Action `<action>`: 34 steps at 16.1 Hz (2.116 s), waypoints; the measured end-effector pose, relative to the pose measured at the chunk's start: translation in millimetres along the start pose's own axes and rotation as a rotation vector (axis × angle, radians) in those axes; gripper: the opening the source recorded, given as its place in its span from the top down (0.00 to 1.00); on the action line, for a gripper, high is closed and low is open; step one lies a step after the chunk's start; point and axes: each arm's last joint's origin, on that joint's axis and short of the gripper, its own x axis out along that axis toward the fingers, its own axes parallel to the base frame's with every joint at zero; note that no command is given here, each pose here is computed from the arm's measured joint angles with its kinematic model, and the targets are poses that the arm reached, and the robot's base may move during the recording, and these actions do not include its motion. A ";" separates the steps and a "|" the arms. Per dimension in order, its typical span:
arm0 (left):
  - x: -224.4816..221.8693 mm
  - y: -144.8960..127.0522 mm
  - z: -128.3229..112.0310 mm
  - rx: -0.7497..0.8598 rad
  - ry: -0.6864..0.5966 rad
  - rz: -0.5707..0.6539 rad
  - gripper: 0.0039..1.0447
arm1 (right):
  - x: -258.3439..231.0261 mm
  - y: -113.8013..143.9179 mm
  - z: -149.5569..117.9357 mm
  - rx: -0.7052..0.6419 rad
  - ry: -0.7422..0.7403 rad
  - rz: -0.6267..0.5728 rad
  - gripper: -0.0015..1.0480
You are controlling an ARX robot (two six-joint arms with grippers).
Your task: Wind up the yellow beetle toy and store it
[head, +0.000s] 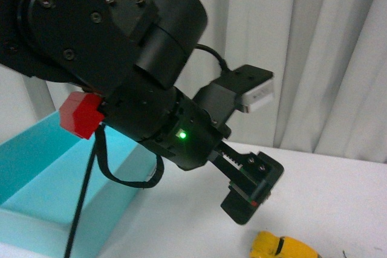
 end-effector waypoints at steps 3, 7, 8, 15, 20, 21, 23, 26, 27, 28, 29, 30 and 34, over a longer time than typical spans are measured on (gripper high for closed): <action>22.9 -12.2 -1.4 0.163 0.081 -0.097 0.06 | 0.0 0.0 0.0 0.000 0.000 0.000 0.06; 49.8 -24.8 -2.0 0.346 0.140 -0.153 0.06 | 0.0 0.0 0.0 0.000 0.000 0.000 0.06; 56.9 -26.6 -0.9 0.370 0.140 -0.159 0.06 | 0.0 0.0 0.0 0.000 0.000 0.000 0.06; 100.0 -42.5 -9.2 0.494 0.187 -0.210 0.06 | 0.0 0.0 0.0 0.000 0.000 0.000 0.06; 106.0 -43.4 -4.2 0.506 0.153 -0.206 0.06 | 0.0 0.0 0.0 0.000 0.000 0.000 0.06; 109.5 -43.5 -8.0 0.503 0.166 -0.211 0.06 | 0.0 0.0 0.1 0.000 0.000 0.000 0.06; 113.6 -43.6 -12.2 0.501 0.179 -0.214 0.06 | 0.0 0.0 0.0 0.000 0.000 0.000 0.06; 118.8 -43.7 -9.9 0.506 0.165 -0.208 0.06 | 0.0 0.0 0.0 0.000 0.000 0.000 0.06; 121.5 -45.2 -10.7 0.510 0.168 -0.210 0.09 | 0.0 0.0 0.0 0.000 0.000 0.000 0.06; 123.4 -46.7 -11.7 0.513 0.169 -0.212 0.18 | 0.0 0.0 0.0 0.000 0.000 0.000 0.06; 125.0 -48.1 -12.2 0.516 0.167 -0.213 0.28 | 0.0 0.0 0.0 0.000 0.000 0.000 0.06; 125.5 -48.1 -11.6 0.517 0.165 -0.211 0.38 | 0.0 0.0 0.0 0.000 0.000 0.000 0.06; 125.4 -47.6 -9.9 0.517 0.162 -0.209 0.61 | 0.0 0.0 0.0 0.000 0.000 0.000 0.06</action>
